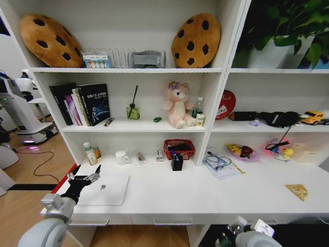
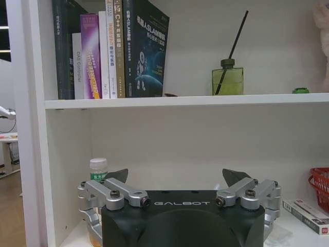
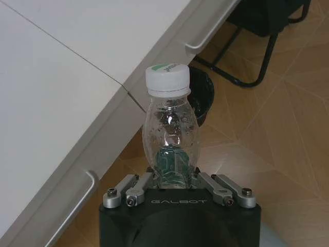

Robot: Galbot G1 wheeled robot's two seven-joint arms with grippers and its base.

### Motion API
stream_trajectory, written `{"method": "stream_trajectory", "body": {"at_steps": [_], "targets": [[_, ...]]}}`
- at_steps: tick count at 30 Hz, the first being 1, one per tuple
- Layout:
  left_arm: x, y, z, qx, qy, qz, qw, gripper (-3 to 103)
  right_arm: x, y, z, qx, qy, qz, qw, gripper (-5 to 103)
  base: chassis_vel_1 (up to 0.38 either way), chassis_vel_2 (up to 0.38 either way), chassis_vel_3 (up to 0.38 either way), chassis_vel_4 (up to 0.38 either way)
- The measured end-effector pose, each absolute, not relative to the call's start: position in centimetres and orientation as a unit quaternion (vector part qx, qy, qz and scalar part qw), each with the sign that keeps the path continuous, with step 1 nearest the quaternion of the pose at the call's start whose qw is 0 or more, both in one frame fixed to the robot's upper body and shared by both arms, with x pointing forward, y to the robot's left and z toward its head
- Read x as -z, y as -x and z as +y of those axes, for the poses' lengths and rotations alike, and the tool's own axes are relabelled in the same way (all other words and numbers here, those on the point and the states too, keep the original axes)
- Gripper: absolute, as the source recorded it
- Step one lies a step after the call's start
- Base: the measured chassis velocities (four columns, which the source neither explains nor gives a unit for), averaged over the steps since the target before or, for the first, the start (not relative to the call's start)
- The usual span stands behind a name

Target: Organize the objects on the table.

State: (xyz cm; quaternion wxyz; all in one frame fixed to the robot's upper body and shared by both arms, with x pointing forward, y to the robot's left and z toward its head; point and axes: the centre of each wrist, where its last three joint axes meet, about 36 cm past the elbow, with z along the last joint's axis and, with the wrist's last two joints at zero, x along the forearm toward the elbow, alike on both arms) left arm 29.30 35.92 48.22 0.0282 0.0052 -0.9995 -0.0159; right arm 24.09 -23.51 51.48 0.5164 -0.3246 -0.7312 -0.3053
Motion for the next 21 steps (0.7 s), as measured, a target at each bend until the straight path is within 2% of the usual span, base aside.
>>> {"method": "stream_trajectory", "body": {"at_steps": [5, 7, 15, 17, 18, 21], "targets": [[-48.2, -29.3, 35.9, 0.016, -0.005, -0.999, 0.028, 100, -45.2, -26.5, -24.8, 0.321, 0.395, -0.679, 0.529, 24, 0.0, 0.0, 0.0, 0.0], [-48.2, -29.3, 35.9, 0.016, -0.005, -0.999, 0.028, 100, -40.6, -27.4, -25.4, 0.328, 0.459, -0.644, 0.516, 24, 0.0, 0.0, 0.0, 0.0], [-48.2, -29.3, 35.9, 0.016, -0.005, -0.999, 0.028, 100, -29.1, -27.5, -27.7, 0.344, 0.492, -0.583, 0.548, 24, 0.0, 0.0, 0.0, 0.0], [-48.2, -29.3, 35.9, 0.016, -0.005, -0.999, 0.028, 100, -24.0, -25.8, -28.2, 0.305, 0.486, -0.6, 0.557, 24, 0.0, 0.0, 0.0, 0.0], [-48.2, -29.3, 35.9, 0.016, -0.005, -0.999, 0.028, 100, -24.0, -25.8, -28.2, 0.305, 0.486, -0.6, 0.557, 24, 0.0, 0.0, 0.0, 0.0], [-48.2, -29.3, 35.9, 0.016, -0.005, -0.999, 0.028, 100, -17.2, -20.2, -30.0, 0.184, 0.439, -0.697, 0.537, 24, 0.0, 0.0, 0.0, 0.0]]}}
